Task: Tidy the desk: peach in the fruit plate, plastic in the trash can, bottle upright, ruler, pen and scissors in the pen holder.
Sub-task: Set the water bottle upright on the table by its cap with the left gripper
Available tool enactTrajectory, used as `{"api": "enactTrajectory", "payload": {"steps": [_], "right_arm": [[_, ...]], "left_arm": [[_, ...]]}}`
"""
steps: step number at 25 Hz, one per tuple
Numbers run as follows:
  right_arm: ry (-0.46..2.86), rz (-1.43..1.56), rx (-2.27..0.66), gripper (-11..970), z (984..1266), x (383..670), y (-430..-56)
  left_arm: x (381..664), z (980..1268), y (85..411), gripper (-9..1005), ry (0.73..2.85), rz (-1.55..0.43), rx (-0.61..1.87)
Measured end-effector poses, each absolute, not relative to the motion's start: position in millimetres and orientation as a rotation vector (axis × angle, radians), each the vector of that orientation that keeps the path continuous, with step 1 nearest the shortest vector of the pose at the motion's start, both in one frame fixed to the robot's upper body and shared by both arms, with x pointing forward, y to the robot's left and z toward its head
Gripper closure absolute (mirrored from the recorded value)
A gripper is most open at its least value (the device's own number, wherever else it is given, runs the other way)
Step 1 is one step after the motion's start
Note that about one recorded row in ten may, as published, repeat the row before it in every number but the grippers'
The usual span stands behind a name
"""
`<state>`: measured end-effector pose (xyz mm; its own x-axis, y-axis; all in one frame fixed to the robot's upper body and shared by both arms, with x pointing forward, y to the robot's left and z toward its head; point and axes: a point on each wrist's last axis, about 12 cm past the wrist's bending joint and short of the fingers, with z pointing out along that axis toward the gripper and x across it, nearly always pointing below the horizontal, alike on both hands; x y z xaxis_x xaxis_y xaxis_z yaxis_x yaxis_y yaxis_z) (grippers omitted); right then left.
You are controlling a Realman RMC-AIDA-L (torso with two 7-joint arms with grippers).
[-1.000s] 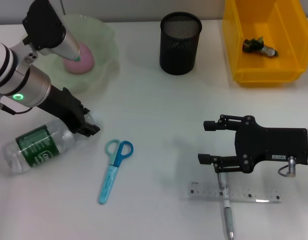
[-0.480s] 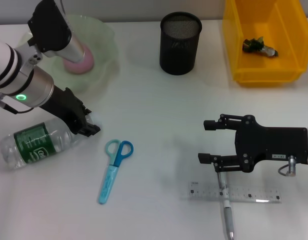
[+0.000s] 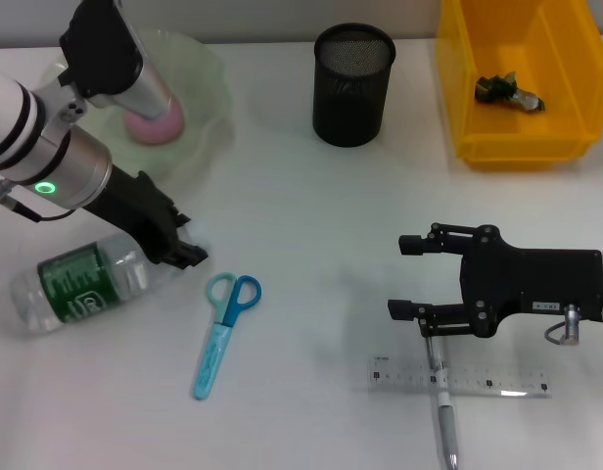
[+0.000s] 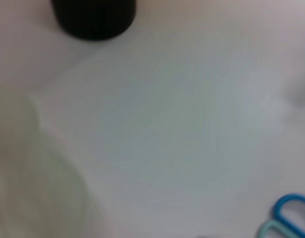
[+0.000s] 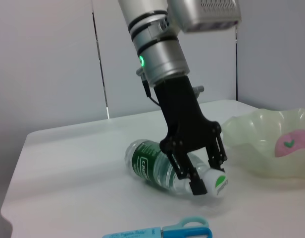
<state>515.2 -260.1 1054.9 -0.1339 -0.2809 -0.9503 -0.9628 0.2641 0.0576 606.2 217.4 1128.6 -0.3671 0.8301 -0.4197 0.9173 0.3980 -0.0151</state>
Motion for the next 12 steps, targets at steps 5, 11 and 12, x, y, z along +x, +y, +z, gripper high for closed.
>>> {"api": "enactTrajectory", "payload": {"steps": [5,11,12], "right_arm": [[1.611,0.927,-1.175,169,1055,515,-260],[1.609,0.930,-1.172,169,1055,515,-260],[1.609,0.930,-1.171,169,1055,515,-260]], "left_arm": [[603,1140,215,550,2.250,-0.422,1.520],[601,1152,217,550,2.193,-0.477,1.497],[600,1153,219,550,2.183,-0.488,1.490]]}}
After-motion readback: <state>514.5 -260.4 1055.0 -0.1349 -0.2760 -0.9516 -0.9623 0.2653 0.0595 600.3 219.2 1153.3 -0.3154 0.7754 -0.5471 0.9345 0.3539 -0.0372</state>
